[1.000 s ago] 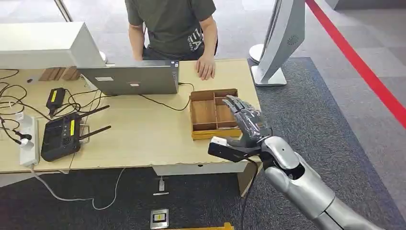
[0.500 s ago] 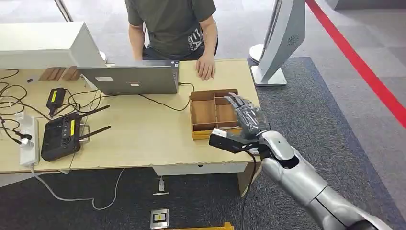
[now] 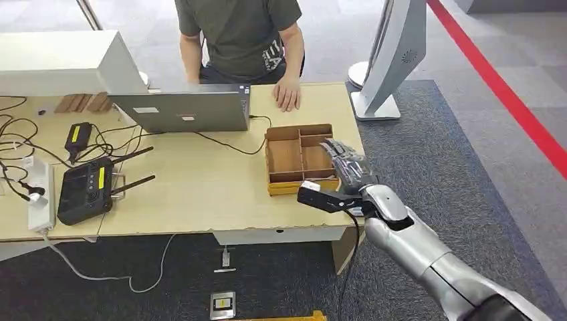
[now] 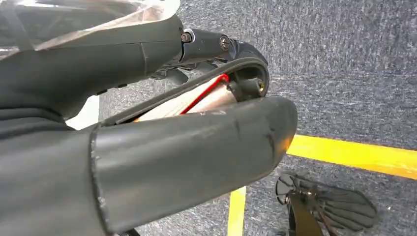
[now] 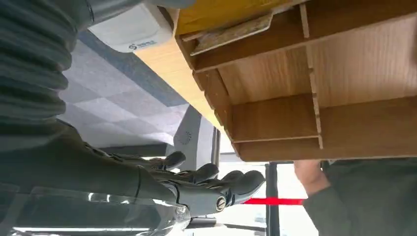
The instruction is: Pass the card to the sensor for recognition and then transmit it.
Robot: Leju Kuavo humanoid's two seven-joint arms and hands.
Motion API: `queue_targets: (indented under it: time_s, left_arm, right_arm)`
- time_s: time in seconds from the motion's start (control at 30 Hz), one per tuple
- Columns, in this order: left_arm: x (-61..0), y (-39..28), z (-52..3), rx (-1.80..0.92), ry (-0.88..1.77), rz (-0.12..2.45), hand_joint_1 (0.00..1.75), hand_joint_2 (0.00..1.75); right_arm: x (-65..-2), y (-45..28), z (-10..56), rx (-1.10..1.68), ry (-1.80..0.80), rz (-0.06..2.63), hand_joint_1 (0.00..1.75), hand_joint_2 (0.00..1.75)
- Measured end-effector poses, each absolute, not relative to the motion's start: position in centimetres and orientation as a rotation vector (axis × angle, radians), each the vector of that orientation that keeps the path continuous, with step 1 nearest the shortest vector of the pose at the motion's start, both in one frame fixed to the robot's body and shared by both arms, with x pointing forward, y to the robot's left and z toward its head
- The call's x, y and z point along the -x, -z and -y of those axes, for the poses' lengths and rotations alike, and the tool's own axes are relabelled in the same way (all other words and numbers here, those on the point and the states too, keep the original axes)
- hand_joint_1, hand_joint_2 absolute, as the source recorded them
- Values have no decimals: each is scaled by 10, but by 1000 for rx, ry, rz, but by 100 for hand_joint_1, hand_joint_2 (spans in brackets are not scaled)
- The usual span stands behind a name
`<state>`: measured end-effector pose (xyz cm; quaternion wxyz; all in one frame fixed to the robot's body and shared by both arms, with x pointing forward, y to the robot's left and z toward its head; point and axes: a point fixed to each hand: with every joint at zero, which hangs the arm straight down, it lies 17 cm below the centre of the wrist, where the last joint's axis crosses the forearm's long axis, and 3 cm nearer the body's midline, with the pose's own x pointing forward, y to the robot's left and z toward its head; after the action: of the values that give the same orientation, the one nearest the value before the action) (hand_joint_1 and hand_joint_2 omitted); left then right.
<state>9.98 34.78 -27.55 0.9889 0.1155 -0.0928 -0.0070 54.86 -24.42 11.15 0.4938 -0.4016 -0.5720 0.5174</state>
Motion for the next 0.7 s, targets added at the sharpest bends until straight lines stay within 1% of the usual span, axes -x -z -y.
queue_targets:
  time_s: [0.7]
  left_arm:
    - [-98, 276, -347, -229, 7, 174, 0, 0]
  right_arm:
    - [-548, -84, 240, 945, -1266, 1336, 0, 175]
